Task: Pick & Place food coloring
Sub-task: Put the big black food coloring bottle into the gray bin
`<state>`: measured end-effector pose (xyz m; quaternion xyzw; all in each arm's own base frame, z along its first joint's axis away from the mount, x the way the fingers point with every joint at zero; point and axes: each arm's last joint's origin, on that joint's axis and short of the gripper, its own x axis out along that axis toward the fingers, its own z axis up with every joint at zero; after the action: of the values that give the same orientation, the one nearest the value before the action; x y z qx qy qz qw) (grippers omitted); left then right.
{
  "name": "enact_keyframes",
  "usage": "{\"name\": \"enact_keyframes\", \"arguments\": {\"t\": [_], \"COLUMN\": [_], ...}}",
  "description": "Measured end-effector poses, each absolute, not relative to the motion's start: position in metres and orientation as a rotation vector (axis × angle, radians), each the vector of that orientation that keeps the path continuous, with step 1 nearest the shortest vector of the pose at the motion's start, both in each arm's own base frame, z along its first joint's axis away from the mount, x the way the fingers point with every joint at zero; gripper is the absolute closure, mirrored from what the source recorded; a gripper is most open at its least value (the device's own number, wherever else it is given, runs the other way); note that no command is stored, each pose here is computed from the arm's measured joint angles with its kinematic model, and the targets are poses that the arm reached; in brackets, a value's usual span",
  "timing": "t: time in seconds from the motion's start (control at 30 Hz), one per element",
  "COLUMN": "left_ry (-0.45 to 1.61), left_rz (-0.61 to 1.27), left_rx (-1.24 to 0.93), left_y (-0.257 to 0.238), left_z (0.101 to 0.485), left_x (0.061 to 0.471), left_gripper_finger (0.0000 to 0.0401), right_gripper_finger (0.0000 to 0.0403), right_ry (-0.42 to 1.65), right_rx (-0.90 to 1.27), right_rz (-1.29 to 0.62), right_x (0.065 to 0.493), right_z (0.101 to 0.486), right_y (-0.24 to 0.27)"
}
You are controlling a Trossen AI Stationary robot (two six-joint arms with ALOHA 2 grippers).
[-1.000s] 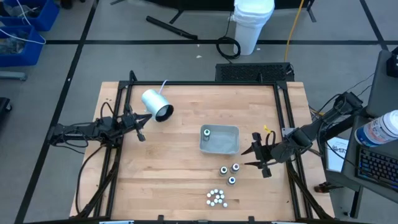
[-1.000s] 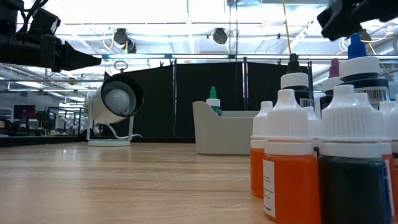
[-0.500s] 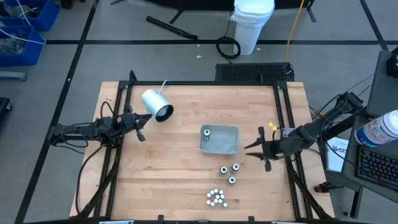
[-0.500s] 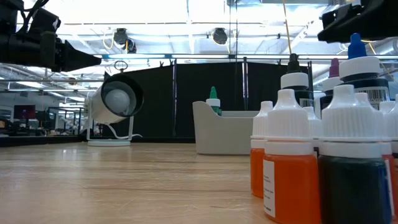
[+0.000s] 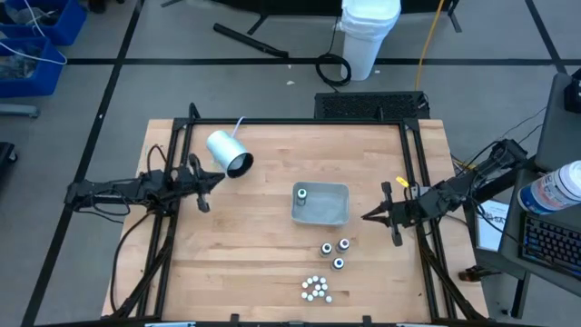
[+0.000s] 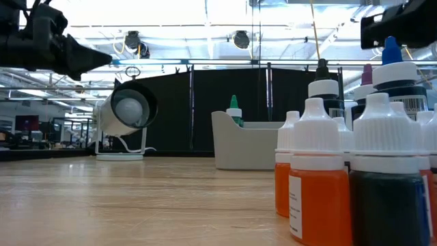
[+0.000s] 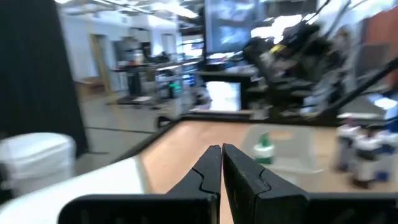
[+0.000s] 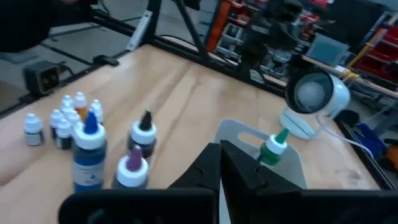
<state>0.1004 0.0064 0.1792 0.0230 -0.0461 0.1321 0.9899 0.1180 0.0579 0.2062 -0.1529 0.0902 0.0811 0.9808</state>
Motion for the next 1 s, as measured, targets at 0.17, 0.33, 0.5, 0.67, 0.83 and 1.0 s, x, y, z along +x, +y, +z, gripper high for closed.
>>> {"name": "enact_keyframes", "arguments": {"t": [0.17, 0.33, 0.5, 0.67, 0.83, 1.0], "left_ry": [-0.098, -0.09, 0.142, 0.309, 0.469, 0.585], "left_rz": [0.206, 0.154, 0.142, 0.1, 0.034, 0.009], "left_rx": [0.028, 0.024, 0.059, 0.119, 0.175, 0.195], "left_y": [0.001, -0.01, -0.031, -0.061, -0.092, -0.112], "left_z": [0.181, 0.197, 0.227, 0.258, 0.289, 0.315], "left_x": [0.113, 0.137, 0.196, 0.27, 0.337, 0.388], "left_gripper_finger": [0.0377, 0.0377, 0.0393, 0.0385, 0.0382, 0.0394], "right_gripper_finger": [0.0402, 0.0402, 0.0402, 0.0402, 0.0403, 0.0403], "right_ry": [0.155, 0.111, 0.097, 0.096, 0.084, 0.099], "right_rx": [-0.372, -0.368, -0.357, -0.336, -0.356, -0.4], "right_rz": [0.144, 0.138, 0.136, 0.135, 0.131, 0.14], "right_x": [0.115, 0.113, 0.112, 0.111, 0.11, 0.109], "right_z": [0.188, 0.193, 0.194, 0.195, 0.196, 0.194], "right_y": [0.055, 0.054, 0.053, 0.052, 0.052, 0.051]}}
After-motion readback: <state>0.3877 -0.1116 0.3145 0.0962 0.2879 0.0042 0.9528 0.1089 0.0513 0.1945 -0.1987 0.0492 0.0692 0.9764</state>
